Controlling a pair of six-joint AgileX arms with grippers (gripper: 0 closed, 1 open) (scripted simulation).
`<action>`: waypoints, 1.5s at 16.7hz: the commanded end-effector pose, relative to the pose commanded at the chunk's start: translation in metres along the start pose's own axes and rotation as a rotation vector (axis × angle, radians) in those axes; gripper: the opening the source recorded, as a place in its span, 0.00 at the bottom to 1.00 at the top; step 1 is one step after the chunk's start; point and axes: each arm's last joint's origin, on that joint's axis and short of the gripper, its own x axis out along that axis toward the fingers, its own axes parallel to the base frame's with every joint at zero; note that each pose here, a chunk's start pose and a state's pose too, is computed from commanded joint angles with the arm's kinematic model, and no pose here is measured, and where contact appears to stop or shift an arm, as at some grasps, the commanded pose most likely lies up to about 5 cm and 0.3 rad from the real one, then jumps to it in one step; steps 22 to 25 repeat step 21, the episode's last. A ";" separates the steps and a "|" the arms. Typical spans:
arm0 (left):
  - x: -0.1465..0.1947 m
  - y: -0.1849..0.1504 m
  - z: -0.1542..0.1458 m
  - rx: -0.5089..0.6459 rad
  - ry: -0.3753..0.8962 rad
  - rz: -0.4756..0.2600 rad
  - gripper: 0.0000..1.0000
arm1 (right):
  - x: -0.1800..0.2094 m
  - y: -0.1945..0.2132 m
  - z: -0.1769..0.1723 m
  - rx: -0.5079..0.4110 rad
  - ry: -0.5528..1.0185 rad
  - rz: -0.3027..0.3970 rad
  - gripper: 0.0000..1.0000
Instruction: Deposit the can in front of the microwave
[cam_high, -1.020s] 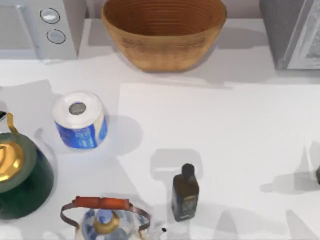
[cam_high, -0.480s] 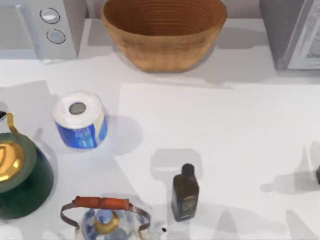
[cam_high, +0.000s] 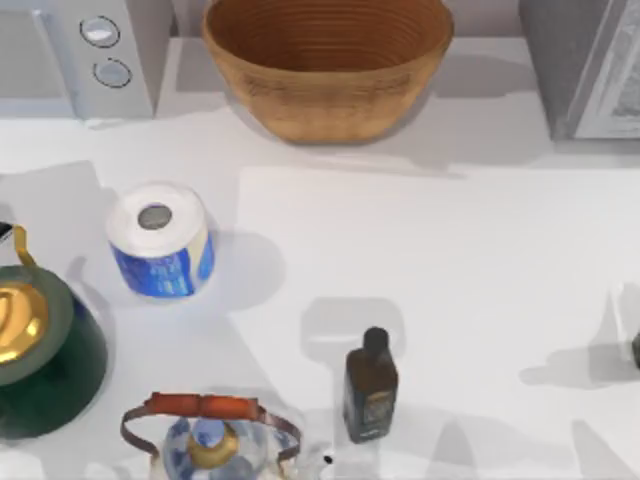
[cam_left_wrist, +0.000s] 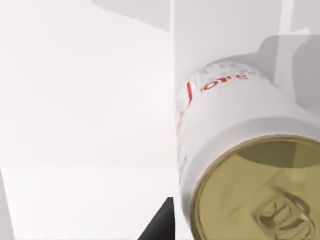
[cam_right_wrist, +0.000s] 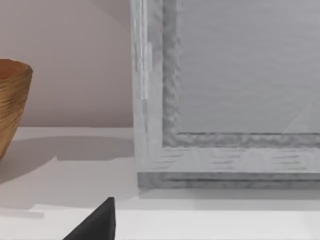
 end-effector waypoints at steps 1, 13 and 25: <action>0.000 0.000 0.000 0.000 0.000 0.000 0.90 | 0.000 0.000 0.000 0.000 0.000 0.000 1.00; -0.004 -0.001 0.001 0.005 -0.002 0.001 1.00 | 0.000 0.000 0.000 0.000 0.000 0.000 1.00; -0.040 0.000 0.000 0.001 0.000 0.000 1.00 | 0.000 0.000 0.000 0.000 0.000 0.000 1.00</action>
